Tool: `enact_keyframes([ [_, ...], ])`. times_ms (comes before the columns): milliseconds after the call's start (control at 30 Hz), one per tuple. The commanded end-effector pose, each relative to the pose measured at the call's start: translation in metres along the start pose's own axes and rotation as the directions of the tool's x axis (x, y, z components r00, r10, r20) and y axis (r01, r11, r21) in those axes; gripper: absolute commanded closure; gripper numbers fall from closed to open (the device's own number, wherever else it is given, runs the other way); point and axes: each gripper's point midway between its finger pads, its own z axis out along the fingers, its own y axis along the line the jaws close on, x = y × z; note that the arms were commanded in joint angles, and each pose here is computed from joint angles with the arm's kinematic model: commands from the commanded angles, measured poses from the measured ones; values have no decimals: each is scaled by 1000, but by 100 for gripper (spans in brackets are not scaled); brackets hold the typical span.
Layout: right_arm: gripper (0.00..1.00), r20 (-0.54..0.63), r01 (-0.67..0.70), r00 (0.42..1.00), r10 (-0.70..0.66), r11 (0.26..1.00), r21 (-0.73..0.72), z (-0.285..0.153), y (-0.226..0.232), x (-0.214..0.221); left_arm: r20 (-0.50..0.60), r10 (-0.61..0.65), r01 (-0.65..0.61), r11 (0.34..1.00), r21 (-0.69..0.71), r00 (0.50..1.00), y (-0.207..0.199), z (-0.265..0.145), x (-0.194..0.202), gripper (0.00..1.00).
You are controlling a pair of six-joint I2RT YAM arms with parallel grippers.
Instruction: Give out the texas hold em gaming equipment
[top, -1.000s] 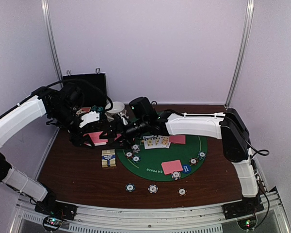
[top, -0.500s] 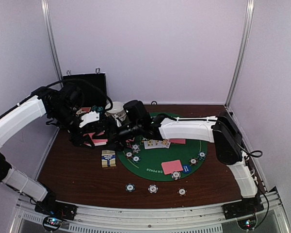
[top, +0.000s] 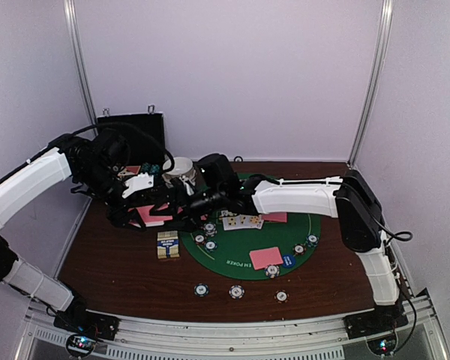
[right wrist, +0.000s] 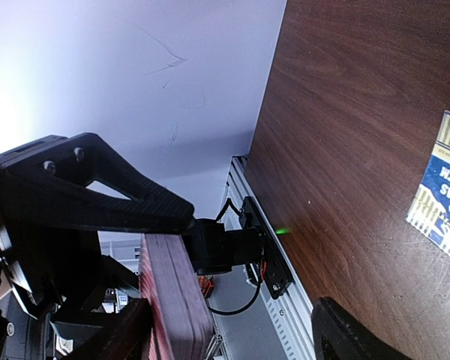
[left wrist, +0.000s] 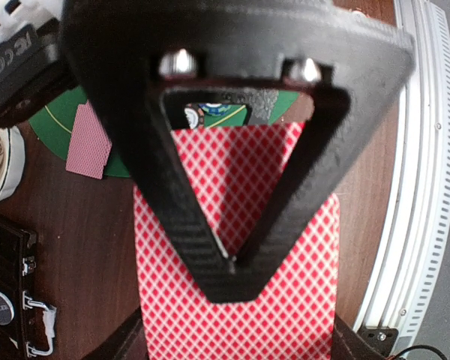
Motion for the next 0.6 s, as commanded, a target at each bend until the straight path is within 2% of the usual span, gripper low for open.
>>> enact_keyframes([
  [0, 28, 26, -27, 999, 25, 996, 82, -19, -21, -2, 66, 31, -29, 999, -32, 997, 0, -17, -14, 100],
  [367, 29, 51, 51, 997, -50, 998, -26, -34, 40, -8, 49, 25, -24, 999, -28, 998, 1, -12, -9, 100],
  [567, 48, 58, 43, 997, -43, 999, -3, -47, 40, -9, 44, 28, -26, 999, -29, 999, 0, -12, -8, 100],
])
